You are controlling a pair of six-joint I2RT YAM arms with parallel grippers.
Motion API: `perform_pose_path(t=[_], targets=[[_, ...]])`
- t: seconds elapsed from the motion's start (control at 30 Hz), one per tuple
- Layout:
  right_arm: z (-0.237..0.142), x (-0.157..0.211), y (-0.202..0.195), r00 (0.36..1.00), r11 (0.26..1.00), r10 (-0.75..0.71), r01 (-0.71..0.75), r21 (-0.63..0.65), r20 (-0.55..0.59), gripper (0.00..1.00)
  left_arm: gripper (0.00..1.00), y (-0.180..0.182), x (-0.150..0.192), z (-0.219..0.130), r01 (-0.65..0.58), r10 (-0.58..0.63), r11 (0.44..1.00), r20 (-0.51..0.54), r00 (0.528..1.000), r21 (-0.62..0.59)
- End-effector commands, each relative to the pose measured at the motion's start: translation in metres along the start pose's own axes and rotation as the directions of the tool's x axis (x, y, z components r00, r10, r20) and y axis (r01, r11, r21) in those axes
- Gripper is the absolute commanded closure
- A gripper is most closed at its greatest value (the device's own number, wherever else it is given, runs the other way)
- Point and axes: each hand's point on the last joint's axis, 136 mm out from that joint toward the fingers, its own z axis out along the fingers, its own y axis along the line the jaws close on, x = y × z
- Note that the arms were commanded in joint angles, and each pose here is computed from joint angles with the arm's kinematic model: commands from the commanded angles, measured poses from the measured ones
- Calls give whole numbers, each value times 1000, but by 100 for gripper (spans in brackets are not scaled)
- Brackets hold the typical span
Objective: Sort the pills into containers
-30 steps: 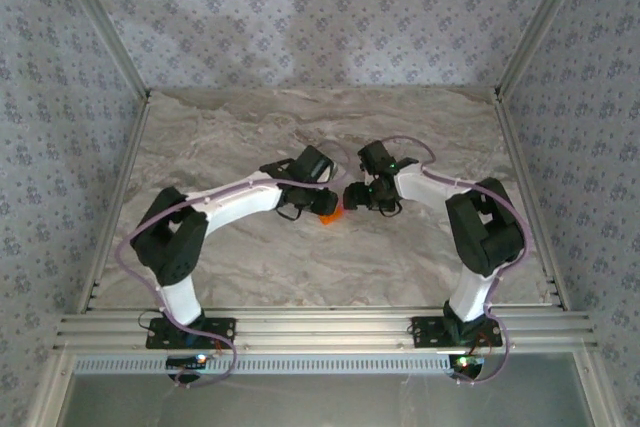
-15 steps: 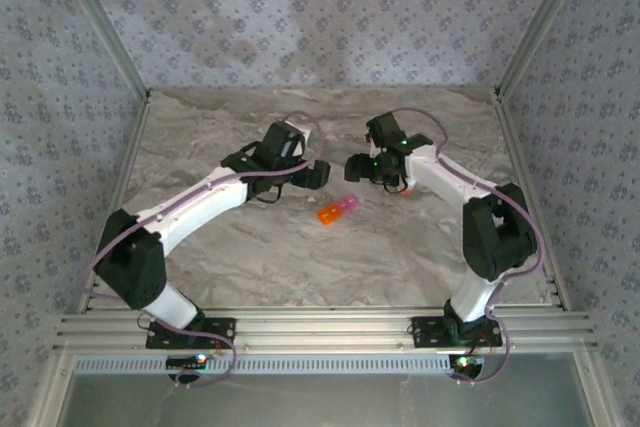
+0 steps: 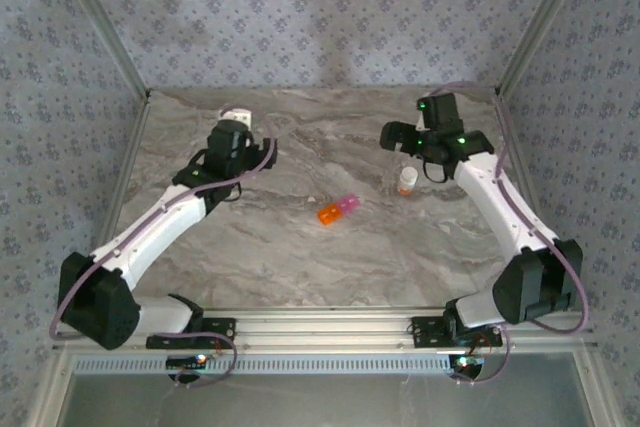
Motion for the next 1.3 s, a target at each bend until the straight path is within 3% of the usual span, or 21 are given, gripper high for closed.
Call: perform_pose_path(t=[0.0, 0.1, 0.2, 0.27, 0.37, 0.57, 0.73, 0.83, 1.03, 1.27], targets=[[-17, -23, -41, 990, 989, 63, -78, 124, 127, 0, 2, 18, -28, -12, -18, 27, 999, 191, 981, -45], [-26, -29, -71, 961, 970, 136, -179, 164, 240, 1, 2, 40, -25, -15, 25, -1, 995, 252, 968, -93], [-39, -33, -98, 893, 946, 201, -283, 157, 403, 0, 2, 57, -17, -17, 44, -13, 991, 236, 972, -127], [-53, -38, -118, 821, 929, 206, -335, 157, 533, 0, 2, 70, -9, -18, 68, -32, 988, 245, 969, -141], [-68, -39, -135, 757, 921, 148, -340, 190, 636, 0, 2, 90, -3, -28, 54, 0, 983, 295, 955, -174], [-65, -22, -177, 796, 862, 25, -324, 390, 605, 0, 2, 125, 23, -33, -6, 73, 967, 250, 965, -257], [-59, -2, -210, 812, 788, -3, -358, 501, 584, 0, 2, 130, 50, -13, -60, 112, 968, 203, 973, -244], [-49, 6, -216, 846, 778, -45, -304, 549, 532, 0, 2, 132, 68, -1, -66, 112, 970, 190, 975, -235], [-21, 17, -213, 873, 814, -114, -192, 548, 474, 0, 2, 138, 103, 18, -93, 128, 969, 146, 981, -228], [14, 34, -205, 895, 866, -124, -114, 487, 430, 0, 2, 134, 107, 30, -60, 88, 987, 193, 977, -149]])
